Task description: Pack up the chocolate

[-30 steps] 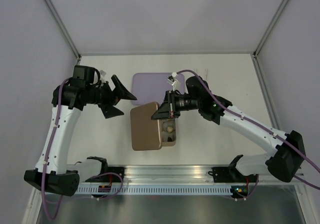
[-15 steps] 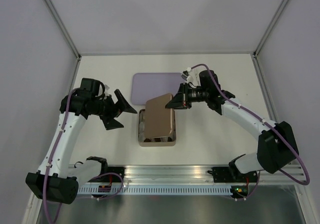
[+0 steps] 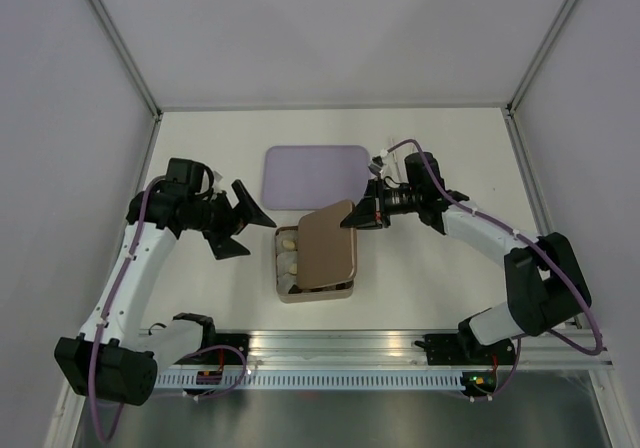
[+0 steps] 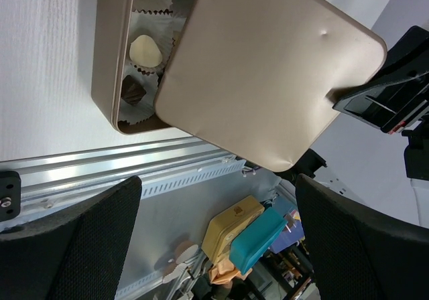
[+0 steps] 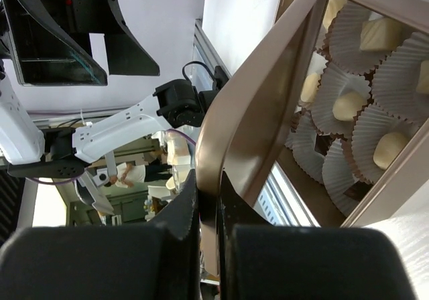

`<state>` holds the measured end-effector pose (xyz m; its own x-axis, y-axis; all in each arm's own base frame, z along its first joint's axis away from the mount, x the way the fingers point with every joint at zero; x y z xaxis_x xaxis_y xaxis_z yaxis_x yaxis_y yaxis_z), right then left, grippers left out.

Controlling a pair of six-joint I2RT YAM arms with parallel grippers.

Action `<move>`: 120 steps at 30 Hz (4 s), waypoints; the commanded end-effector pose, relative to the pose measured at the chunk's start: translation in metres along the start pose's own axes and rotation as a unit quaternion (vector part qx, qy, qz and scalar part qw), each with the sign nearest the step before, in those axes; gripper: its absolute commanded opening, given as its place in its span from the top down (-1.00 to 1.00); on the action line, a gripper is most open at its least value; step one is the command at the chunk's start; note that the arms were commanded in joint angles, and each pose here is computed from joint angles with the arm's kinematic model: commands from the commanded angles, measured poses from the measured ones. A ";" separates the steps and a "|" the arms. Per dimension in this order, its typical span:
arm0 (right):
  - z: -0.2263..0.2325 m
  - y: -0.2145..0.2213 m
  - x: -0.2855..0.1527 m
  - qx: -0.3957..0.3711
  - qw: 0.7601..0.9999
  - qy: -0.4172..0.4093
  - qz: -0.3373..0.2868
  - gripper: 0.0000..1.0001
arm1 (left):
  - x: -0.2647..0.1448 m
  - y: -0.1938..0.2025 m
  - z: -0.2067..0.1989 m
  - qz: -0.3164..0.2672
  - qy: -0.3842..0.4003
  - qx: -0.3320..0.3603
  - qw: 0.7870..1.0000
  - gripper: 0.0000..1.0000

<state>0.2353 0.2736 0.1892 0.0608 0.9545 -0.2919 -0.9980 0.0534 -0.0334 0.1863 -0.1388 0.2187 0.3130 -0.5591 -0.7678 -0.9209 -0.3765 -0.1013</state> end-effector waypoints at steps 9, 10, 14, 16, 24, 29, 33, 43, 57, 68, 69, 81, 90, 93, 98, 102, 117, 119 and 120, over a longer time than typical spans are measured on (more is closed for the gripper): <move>-0.021 -0.024 -0.004 -0.017 1.000 -0.009 -0.007 0.67 | 0.014 -0.007 0.002 0.005 0.011 0.020 1.000 -0.99; -0.024 -0.026 -0.005 -0.019 1.000 -0.007 -0.008 0.62 | 0.015 -0.007 0.002 0.004 0.010 0.020 1.000 -0.99; -0.049 -0.023 -0.009 0.000 1.000 0.028 0.000 0.57 | 0.022 -0.005 0.007 0.011 0.004 0.017 1.000 -0.99; -0.058 -0.024 -0.013 -0.007 0.999 0.036 0.001 0.56 | 0.026 -0.002 0.011 0.018 0.003 0.012 1.000 -0.99; -0.089 -0.023 -0.015 0.014 0.996 0.082 0.013 0.39 | 0.039 0.002 0.018 0.024 -0.004 0.010 1.000 -0.99; -0.104 -0.027 -0.012 0.024 0.994 0.108 0.014 0.30 | 0.055 0.009 0.029 0.036 -0.014 0.001 0.999 -0.99; -0.113 -0.032 -0.009 0.032 0.993 0.117 0.014 0.17 | 0.062 0.009 0.033 0.031 -0.016 -0.003 0.999 -0.99; -0.118 -0.035 -0.007 0.029 0.990 0.137 0.013 0.26 | 0.083 0.009 0.046 0.033 -0.038 -0.007 0.999 -0.99; -0.099 -0.035 0.019 0.012 0.987 0.161 -0.012 0.22 | 0.121 0.014 0.039 0.044 -0.035 0.002 0.998 -0.99; -0.090 -0.031 0.038 -0.001 0.983 0.183 -0.018 0.00 | 0.128 0.020 0.040 0.052 -0.041 0.011 0.998 -0.97; -0.089 -0.030 0.039 -0.003 0.983 0.185 -0.018 -0.02 | 0.128 0.019 0.040 0.050 -0.042 0.011 0.998 -0.97; -0.066 -0.038 0.031 -0.033 0.975 0.217 -0.047 -0.24 | 0.128 0.018 0.044 0.044 -0.047 0.021 0.998 -0.82; -0.072 -0.034 0.020 -0.043 0.961 0.270 -0.041 -0.29 | 0.128 0.019 0.045 0.045 -0.048 0.024 0.998 -0.80; -0.068 -0.039 0.015 -0.061 0.954 0.290 -0.048 -0.18 | 0.123 0.019 0.049 0.036 -0.065 0.022 0.997 -0.78; -0.052 -0.036 0.030 -0.101 0.952 0.288 -0.034 0.06 | 0.114 0.014 0.060 0.019 -0.111 0.018 0.993 -0.64; -0.054 -0.027 0.048 -0.108 0.951 0.289 -0.024 0.17 | 0.112 0.008 0.063 0.001 -0.128 0.017 0.992 -0.52; -0.139 -0.010 0.042 -0.050 0.921 0.386 -0.014 0.56 | 0.133 0.003 0.092 0.027 -0.213 -0.011 0.977 0.49; -0.124 -0.020 0.044 -0.069 0.923 0.377 -0.019 0.56 | 0.130 -0.006 0.089 0.021 -0.220 0.012 0.975 0.49; -0.117 -0.021 0.042 -0.072 0.923 0.379 -0.017 0.56 | 0.126 -0.019 0.074 0.008 -0.211 0.026 0.977 0.49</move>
<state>0.2568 0.3000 0.0862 0.1285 0.6057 -0.7852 -0.9875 0.0050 -0.1577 0.2048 -0.1623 0.0788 0.1372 -0.3306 -0.9338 -0.9398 -0.3414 -0.0172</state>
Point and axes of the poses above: each gripper's point midway between its finger pads, its own x axis out along the fingers, its own z axis along the line the jaws close on, y = z × x, the point moved 1 cm from there along -x, back along the fingers, and after that the axes turned 8 degrees about x, right-handed, at the moved point
